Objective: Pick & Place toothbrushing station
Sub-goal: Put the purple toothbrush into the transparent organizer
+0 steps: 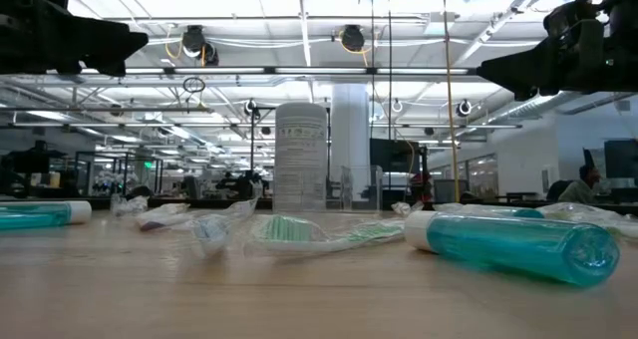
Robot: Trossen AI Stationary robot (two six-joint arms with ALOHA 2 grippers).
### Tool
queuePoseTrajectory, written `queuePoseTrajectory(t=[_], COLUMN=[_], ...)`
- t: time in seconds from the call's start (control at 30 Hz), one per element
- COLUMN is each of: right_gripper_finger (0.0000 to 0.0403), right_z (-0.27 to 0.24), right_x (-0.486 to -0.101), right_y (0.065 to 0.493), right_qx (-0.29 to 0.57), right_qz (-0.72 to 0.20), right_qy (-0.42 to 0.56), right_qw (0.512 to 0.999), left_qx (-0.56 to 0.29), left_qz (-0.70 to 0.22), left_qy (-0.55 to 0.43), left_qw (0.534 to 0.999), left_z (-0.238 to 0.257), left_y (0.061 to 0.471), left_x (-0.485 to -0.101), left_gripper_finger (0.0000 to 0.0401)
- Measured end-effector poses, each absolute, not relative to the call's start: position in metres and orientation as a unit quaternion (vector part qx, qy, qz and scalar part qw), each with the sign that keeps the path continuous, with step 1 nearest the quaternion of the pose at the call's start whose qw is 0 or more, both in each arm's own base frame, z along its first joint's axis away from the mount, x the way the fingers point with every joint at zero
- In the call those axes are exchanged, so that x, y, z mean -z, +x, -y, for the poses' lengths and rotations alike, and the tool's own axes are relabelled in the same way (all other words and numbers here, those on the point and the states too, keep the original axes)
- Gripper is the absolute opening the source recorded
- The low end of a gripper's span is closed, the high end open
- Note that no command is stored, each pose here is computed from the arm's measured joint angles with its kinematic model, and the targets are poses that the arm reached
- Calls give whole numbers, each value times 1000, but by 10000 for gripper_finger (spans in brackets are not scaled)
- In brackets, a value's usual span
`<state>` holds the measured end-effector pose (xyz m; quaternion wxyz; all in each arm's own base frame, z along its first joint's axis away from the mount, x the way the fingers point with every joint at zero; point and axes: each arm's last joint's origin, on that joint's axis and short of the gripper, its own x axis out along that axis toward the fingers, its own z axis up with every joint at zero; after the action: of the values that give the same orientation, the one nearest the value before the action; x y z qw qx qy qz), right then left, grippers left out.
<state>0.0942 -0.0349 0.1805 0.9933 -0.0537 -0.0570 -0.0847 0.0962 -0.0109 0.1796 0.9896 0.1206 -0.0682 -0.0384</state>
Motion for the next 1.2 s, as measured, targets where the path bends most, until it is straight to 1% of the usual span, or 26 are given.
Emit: queuePoseTrajectory(t=[0.13,0.27,0.43,0.57,0.6,0.73,0.8,0.9,1.1,1.2], right_gripper_finger=[105,105,105,105,105,105,105,105,105,105], right_z=[35,35,35,35,35,35,35,35,35,35], right_x=[-180,-180,-181,-180,-181,-181,-181,-181,-181,-181], right_y=[94,94,94,94,94,94,94,94,94,94], right_qx=[85,85,85,85,86,92,93,94,93,93], right_qz=[57,57,57,57,56,52,49,48,50,49], right_qy=[-54,-54,-55,-58,-67,-156,-181,-191,-172,-171], right_qw=[993,993,993,993,992,982,978,976,979,980], left_qx=[32,-11,-57,-93,-102,-151,-171,-174,-182,-193], left_qz=[72,90,80,64,61,67,71,73,85,62], left_qy=[128,124,21,-5,-13,-47,-64,-75,-98,-122], left_qw=[989,988,995,994,993,985,981,979,975,972], left_z=[11,8,5,3,2,-1,-2,-2,-3,-3], left_y=[96,96,96,96,96,95,95,95,94,95], left_x=[-180,-185,-183,-180,-179,-180,-180,-180,-186,-193], left_gripper_finger=[172,172,172,172,172,172,172,172,172,172])
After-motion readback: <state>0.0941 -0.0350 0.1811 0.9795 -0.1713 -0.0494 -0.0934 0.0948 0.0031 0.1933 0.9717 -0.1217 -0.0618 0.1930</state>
